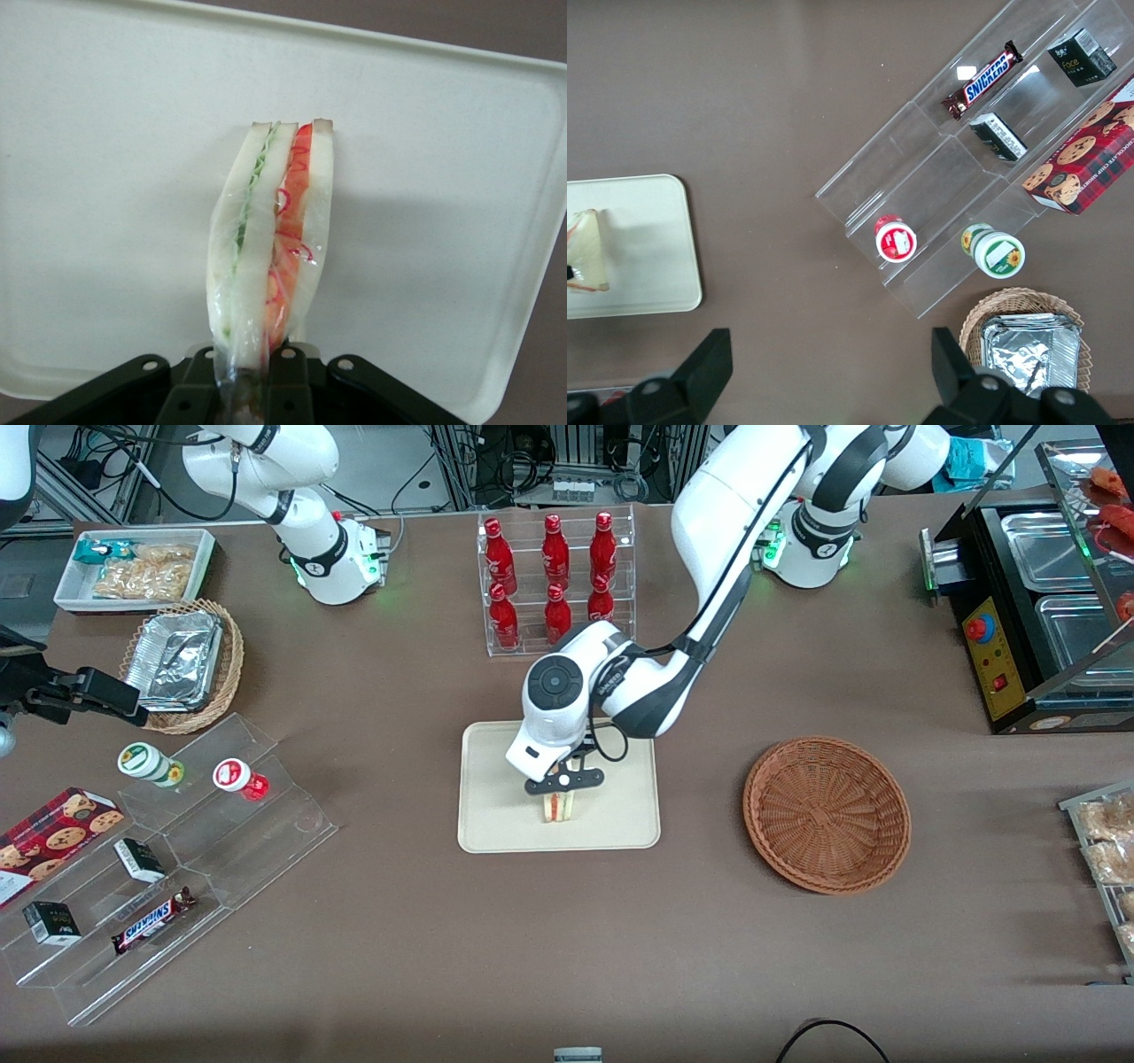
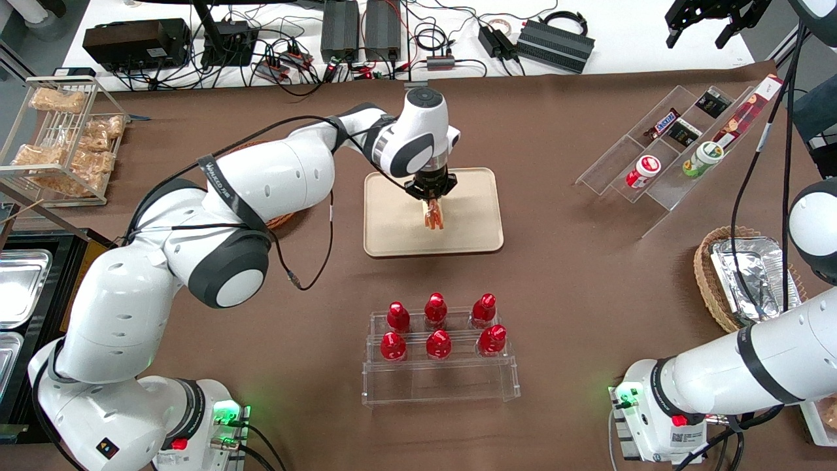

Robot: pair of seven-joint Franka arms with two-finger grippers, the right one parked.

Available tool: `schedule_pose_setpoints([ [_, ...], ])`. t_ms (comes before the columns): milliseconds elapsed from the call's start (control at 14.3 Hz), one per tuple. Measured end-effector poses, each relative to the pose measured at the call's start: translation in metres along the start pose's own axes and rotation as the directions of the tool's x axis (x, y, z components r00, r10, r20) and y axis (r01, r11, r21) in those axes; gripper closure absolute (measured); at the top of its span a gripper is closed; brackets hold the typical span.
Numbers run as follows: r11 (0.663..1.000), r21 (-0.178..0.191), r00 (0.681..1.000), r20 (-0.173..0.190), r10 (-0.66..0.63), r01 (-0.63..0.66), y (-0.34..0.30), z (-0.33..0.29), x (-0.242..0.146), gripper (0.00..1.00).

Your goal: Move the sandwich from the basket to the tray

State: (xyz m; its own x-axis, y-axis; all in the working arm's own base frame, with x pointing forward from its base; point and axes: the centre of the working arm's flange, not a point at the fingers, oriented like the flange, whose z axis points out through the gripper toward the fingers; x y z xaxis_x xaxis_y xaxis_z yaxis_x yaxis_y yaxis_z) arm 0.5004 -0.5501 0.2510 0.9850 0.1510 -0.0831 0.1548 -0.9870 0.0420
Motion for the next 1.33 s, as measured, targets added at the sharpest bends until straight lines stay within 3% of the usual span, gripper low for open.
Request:
schedule_pose_setpoints([
  [280,1.000,0.013,1.000,0.005,0.018,-0.018,0.008,0.012,-0.014,0.85],
  [350,1.000,0.014,1.000,0.004,0.019,-0.019,0.009,0.012,-0.014,0.81],
  [700,1.000,0.012,1.000,-0.004,0.019,-0.019,0.009,0.007,-0.013,0.33],
  [910,1.000,0.013,1.000,-0.014,0.015,-0.015,0.006,-0.029,-0.011,0.04],
  [1190,0.994,0.095,0.998,-0.029,-0.057,0.059,-0.025,-0.103,0.001,0.00],
  [1330,0.989,0.108,0.994,-0.035,-0.102,0.106,-0.034,-0.126,0.002,0.00],
])
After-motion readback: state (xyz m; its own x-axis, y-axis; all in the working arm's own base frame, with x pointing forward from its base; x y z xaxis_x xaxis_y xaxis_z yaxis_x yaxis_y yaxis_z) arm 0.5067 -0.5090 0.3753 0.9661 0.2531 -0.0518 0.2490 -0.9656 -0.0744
